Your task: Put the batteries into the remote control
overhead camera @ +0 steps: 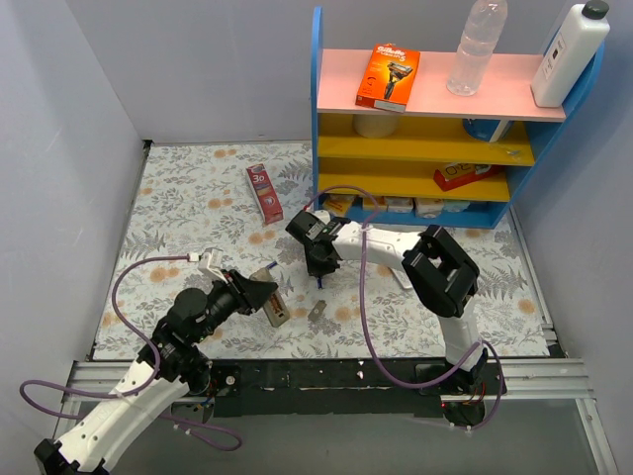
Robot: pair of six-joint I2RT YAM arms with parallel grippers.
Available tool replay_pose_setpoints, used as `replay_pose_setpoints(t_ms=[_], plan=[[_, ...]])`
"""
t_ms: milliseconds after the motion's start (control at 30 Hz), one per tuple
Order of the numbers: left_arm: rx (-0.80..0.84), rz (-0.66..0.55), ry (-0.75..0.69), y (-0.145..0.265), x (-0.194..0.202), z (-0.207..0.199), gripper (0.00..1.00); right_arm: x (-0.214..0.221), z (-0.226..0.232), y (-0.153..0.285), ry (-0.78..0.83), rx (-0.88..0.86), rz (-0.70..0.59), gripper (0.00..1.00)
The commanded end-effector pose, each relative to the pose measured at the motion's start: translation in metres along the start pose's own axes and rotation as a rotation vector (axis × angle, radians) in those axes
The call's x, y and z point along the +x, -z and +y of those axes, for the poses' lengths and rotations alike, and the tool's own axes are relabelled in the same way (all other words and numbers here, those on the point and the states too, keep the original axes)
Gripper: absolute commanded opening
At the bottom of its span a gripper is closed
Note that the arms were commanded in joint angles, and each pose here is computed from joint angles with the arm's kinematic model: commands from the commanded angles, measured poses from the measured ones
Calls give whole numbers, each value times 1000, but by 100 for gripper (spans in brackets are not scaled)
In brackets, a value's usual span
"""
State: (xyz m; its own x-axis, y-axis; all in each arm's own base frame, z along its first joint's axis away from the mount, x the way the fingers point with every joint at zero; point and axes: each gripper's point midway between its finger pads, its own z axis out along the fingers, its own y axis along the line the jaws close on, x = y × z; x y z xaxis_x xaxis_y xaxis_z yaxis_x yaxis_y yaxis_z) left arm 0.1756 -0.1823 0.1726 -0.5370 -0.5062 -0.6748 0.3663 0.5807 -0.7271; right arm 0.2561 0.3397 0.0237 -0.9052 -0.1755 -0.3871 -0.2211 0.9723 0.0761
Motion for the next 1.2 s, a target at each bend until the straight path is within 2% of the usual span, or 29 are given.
replay_pose_setpoints(t_ms=[0,67,167,267,400,500,533,600,767,1000,1167], plan=[[33,9,-41,-1,-6,-11,0,-3,-7,-5,0,50,-2,24],[38,8,-42,-2,-6,-12,0,-4,-6,-3,6,42,-11,12],[57,9,-38,-4,-6,-16,0,-11,-8,6,26,33,-47,1],[84,13,-33,-8,-6,-21,0,-23,-8,25,56,6,-108,1],[155,-3,-23,-15,-9,-34,0,-40,3,63,102,-116,-236,1],[190,0,-13,-23,-8,-39,0,-53,10,100,143,-217,-363,1],[200,4,-12,-25,-7,-41,0,-64,18,125,142,-280,-445,1],[218,16,-3,-33,-7,-45,0,-61,20,138,178,-337,-491,1],[237,15,35,-50,-13,-52,0,-69,33,208,230,-510,-720,1],[262,-14,107,-69,-25,-63,0,-47,45,257,354,-680,-876,1],[265,-23,146,-77,-30,-66,0,-24,44,254,403,-735,-897,1]])
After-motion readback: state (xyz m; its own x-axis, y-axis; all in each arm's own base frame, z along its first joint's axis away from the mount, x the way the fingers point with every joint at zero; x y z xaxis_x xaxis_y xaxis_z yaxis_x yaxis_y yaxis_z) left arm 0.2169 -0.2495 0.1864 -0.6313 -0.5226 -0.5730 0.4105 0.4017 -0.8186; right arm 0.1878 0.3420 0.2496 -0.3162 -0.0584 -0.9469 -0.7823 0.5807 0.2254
